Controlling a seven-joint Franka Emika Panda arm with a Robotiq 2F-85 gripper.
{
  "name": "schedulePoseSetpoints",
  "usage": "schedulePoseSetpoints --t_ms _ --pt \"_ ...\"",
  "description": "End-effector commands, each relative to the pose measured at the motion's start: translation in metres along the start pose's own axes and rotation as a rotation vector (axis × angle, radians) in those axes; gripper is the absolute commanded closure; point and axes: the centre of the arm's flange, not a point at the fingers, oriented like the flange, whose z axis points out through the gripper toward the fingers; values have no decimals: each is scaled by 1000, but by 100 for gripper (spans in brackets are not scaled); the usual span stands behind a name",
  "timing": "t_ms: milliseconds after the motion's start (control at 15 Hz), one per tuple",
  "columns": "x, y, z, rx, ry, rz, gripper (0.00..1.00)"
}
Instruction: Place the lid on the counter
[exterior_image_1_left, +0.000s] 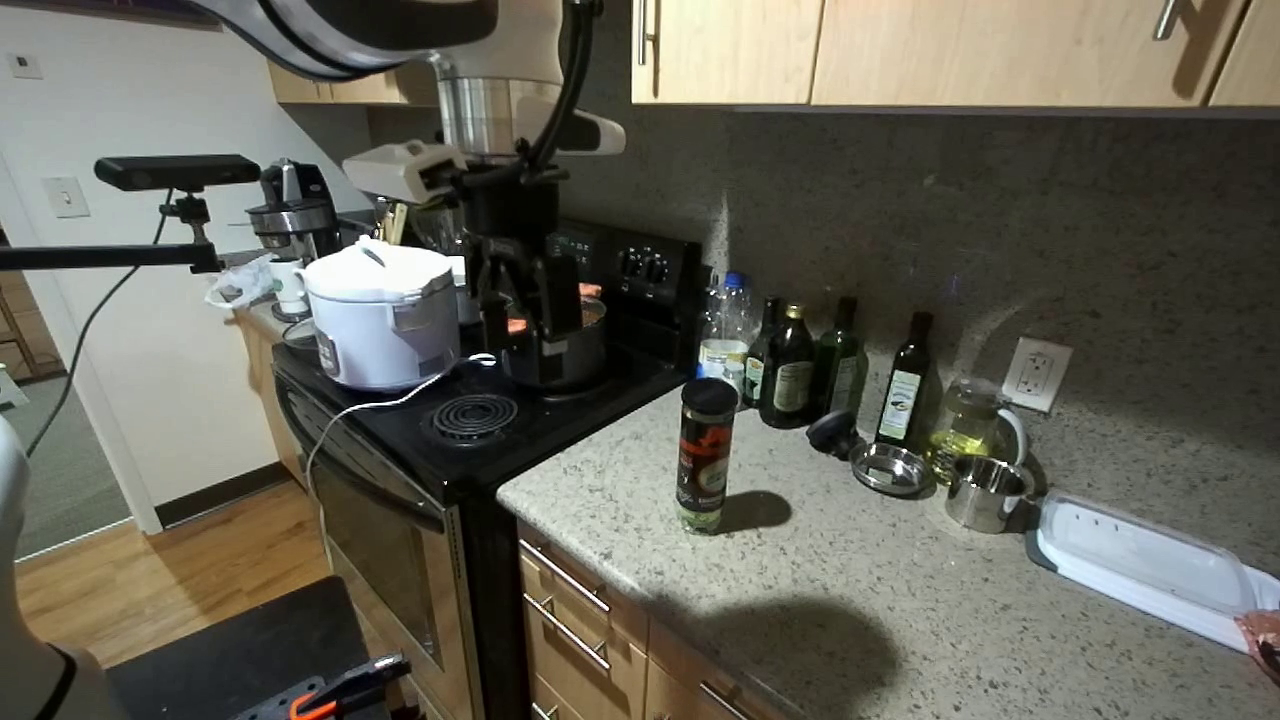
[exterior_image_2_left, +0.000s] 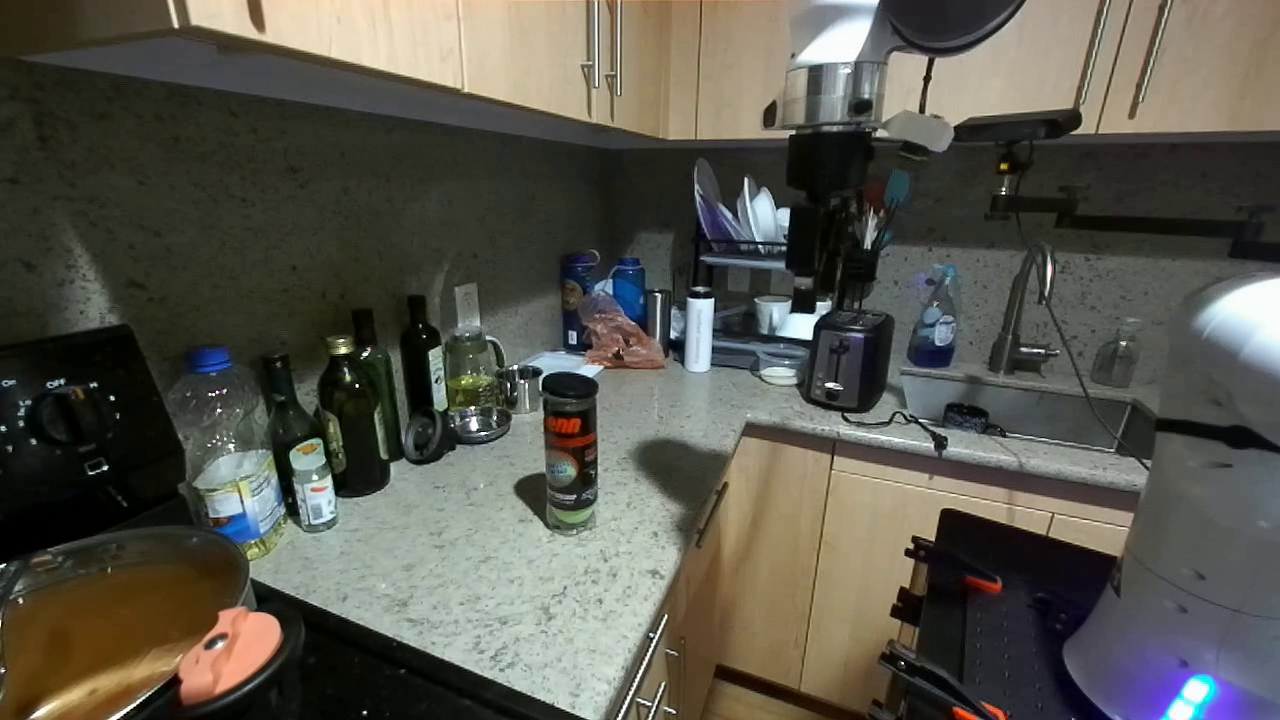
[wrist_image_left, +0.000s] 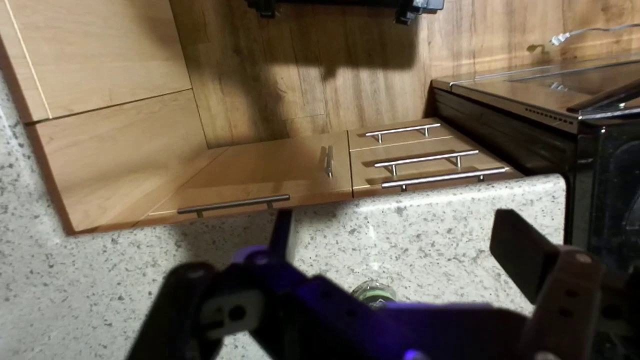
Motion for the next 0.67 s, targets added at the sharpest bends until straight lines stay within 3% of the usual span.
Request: schedulePoseSetpoints --t_ms 0,600 --pt "12 -21 2 -2 -15 -65 0" --pt "54 -41 47 -19 46 -176 0"
